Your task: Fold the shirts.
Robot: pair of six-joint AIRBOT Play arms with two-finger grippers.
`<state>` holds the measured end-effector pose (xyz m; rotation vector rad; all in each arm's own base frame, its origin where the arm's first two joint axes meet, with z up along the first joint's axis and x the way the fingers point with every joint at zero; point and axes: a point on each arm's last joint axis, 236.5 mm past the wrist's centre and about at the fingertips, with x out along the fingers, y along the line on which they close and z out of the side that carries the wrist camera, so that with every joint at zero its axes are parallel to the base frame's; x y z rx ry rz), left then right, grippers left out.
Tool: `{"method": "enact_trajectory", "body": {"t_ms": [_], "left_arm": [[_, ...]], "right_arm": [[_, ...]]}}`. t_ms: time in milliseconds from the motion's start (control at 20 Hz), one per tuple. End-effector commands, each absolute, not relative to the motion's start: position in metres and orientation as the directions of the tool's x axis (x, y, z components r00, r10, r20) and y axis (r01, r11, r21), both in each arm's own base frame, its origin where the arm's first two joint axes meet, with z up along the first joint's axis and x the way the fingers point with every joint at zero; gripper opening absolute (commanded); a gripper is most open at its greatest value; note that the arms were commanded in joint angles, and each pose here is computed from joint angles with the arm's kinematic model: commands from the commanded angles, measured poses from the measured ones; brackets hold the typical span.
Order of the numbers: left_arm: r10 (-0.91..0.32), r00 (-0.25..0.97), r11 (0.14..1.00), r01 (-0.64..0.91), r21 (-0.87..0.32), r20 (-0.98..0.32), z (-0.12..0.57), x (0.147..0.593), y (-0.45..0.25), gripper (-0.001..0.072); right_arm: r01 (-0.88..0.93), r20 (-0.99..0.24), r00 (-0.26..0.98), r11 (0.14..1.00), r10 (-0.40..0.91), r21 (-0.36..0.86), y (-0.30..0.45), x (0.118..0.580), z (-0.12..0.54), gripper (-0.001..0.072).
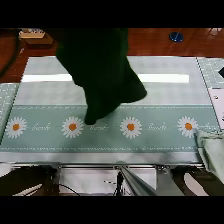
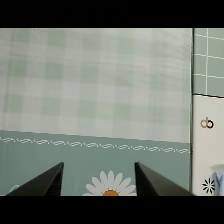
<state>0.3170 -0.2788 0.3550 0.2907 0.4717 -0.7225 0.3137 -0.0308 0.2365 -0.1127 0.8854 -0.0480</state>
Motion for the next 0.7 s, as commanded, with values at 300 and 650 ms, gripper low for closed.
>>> {"method": "enact_trajectory", "body": {"t_ms": [300,650], "left_arm": [[-0.55,0.403,0.558,0.829,0.038,-0.731,0.187,0.331,-0.427,0.0026],[-0.29,0.468,0.644,0.741,0.191,-0.835,0.144,0.382,-0.357,0.0667]], "right_arm": [[-0.002,-0.766,0.637,0.993,-0.092,-0.121,-0.031,0.311,0.239,0.0526],[0.017,-0.759,0.639,0.989,-0.126,-0.15,-0.039,0.312,0.24,0.0526]]}}
